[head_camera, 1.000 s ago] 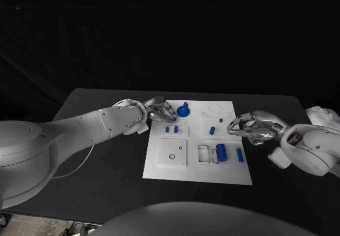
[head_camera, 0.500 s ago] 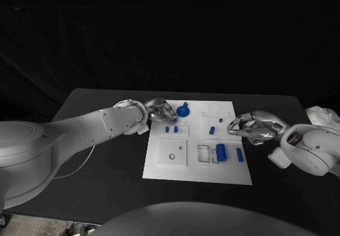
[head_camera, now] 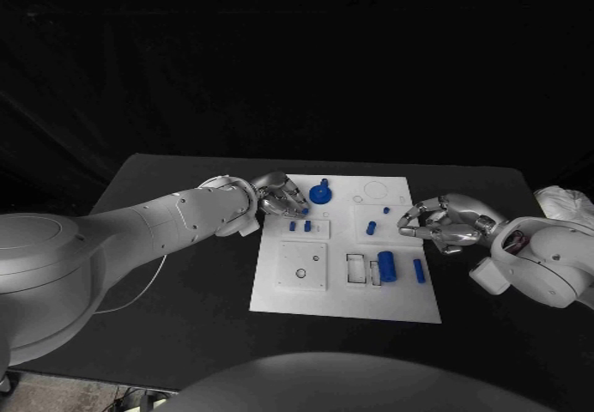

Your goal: Assemble the parts on the task board

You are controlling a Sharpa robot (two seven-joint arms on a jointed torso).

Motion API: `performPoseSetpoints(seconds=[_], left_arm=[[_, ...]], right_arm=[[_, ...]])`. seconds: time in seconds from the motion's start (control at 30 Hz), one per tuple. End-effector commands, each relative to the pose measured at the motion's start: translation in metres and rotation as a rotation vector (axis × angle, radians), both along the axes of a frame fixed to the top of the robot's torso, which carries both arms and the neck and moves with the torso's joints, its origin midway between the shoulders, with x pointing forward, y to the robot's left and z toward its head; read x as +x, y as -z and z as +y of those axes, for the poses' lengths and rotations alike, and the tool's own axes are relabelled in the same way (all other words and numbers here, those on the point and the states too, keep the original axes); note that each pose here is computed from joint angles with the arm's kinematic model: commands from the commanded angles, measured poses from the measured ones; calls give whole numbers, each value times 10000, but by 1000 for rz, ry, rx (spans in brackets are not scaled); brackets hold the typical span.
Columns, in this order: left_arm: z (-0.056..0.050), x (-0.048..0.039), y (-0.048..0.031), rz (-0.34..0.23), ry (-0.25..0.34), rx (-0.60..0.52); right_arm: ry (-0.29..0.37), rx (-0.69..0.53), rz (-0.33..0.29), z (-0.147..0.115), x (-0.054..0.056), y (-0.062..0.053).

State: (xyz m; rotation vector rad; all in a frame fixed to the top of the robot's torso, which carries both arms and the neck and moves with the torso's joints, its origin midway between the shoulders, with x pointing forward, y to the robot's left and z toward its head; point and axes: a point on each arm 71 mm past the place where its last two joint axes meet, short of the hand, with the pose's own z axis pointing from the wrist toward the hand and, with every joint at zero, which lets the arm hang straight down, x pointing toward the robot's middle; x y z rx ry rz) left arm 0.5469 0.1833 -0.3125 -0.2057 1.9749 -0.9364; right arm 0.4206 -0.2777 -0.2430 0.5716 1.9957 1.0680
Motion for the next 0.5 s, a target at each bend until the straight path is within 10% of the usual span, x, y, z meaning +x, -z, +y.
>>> performPoseSetpoints(seconds=[0.03, 0.5], left_arm=[[22, -37, 87, 39, -3, 19], [83, -20, 125, 58, -56, 10]], right_arm=[[-19, -3, 10, 16, -12, 10], [-11, 11, 32, 21, -18, 17]])
